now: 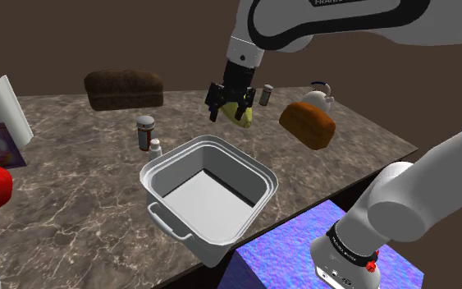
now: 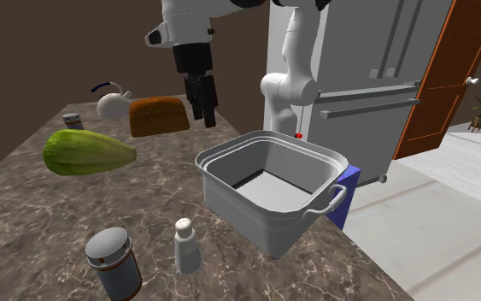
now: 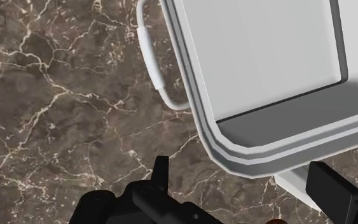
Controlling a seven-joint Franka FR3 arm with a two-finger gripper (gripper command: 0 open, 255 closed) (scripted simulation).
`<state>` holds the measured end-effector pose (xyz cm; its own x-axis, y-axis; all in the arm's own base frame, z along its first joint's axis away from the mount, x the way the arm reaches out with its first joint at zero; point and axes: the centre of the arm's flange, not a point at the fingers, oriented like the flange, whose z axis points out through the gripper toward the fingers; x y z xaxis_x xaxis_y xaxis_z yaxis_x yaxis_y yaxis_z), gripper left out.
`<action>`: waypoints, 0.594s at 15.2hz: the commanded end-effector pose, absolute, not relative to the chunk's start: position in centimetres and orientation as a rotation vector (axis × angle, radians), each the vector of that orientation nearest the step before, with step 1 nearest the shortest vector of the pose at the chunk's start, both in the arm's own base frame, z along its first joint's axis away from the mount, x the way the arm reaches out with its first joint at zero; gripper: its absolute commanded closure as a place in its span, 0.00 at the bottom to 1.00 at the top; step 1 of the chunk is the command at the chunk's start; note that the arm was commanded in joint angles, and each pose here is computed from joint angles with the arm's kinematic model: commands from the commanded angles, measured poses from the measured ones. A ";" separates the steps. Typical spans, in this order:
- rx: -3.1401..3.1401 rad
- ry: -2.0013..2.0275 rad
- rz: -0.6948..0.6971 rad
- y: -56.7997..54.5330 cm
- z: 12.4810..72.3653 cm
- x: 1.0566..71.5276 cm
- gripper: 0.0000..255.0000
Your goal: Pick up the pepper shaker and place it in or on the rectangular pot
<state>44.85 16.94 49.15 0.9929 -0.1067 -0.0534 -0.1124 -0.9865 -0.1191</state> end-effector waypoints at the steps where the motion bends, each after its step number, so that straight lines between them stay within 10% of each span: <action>1: -3.016 0.169 0.068 18.9 48.0 46.1 0.00; 9: -3.029 0.178 0.057 26.6 44.0 52.1 0.00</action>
<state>51.36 25.60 44.47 0.9926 -0.1130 -0.0452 -0.1172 -0.9875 -0.1053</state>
